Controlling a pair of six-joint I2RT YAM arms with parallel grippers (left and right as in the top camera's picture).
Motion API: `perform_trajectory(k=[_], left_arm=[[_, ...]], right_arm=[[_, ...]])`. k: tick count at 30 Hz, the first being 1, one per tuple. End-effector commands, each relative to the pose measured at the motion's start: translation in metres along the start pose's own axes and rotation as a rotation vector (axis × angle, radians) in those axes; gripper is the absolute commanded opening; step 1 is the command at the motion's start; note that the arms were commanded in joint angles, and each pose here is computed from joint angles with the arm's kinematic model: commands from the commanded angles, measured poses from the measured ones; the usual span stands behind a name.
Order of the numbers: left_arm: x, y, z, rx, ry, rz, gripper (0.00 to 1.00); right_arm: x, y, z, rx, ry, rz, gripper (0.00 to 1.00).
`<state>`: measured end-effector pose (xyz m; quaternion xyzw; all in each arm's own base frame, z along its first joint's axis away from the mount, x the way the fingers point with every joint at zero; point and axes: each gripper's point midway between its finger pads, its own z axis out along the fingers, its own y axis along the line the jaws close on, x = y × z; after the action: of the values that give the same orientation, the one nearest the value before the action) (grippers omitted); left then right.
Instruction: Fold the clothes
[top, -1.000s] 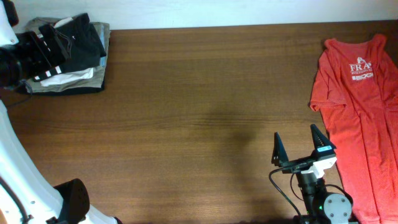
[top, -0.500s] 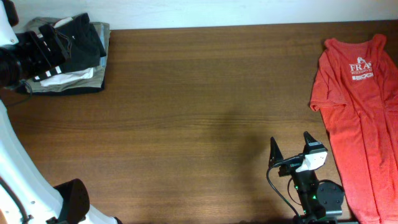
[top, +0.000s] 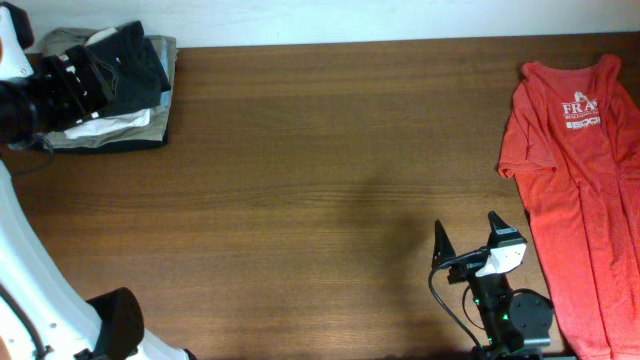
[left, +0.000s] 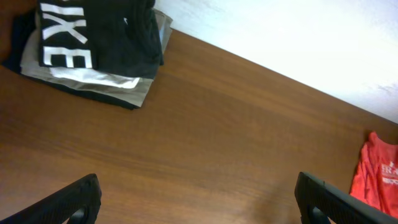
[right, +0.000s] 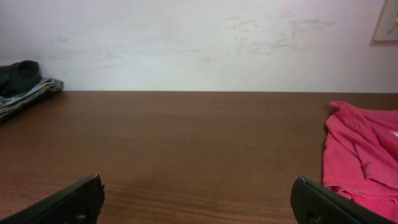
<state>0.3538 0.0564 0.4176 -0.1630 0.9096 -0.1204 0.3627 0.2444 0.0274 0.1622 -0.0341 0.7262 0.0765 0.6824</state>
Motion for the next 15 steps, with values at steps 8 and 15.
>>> perform_trajectory(k=[8,15], left_arm=[[0.132,-0.023,0.043,0.045,-0.208,0.260,0.99],[0.199,0.019,0.045,0.053,-0.439,0.261,0.99]], right_arm=[[0.003,0.002,0.000,-0.010,0.005,0.007,0.99],[0.003,0.002,0.000,-0.010,0.005,0.007,0.99]])
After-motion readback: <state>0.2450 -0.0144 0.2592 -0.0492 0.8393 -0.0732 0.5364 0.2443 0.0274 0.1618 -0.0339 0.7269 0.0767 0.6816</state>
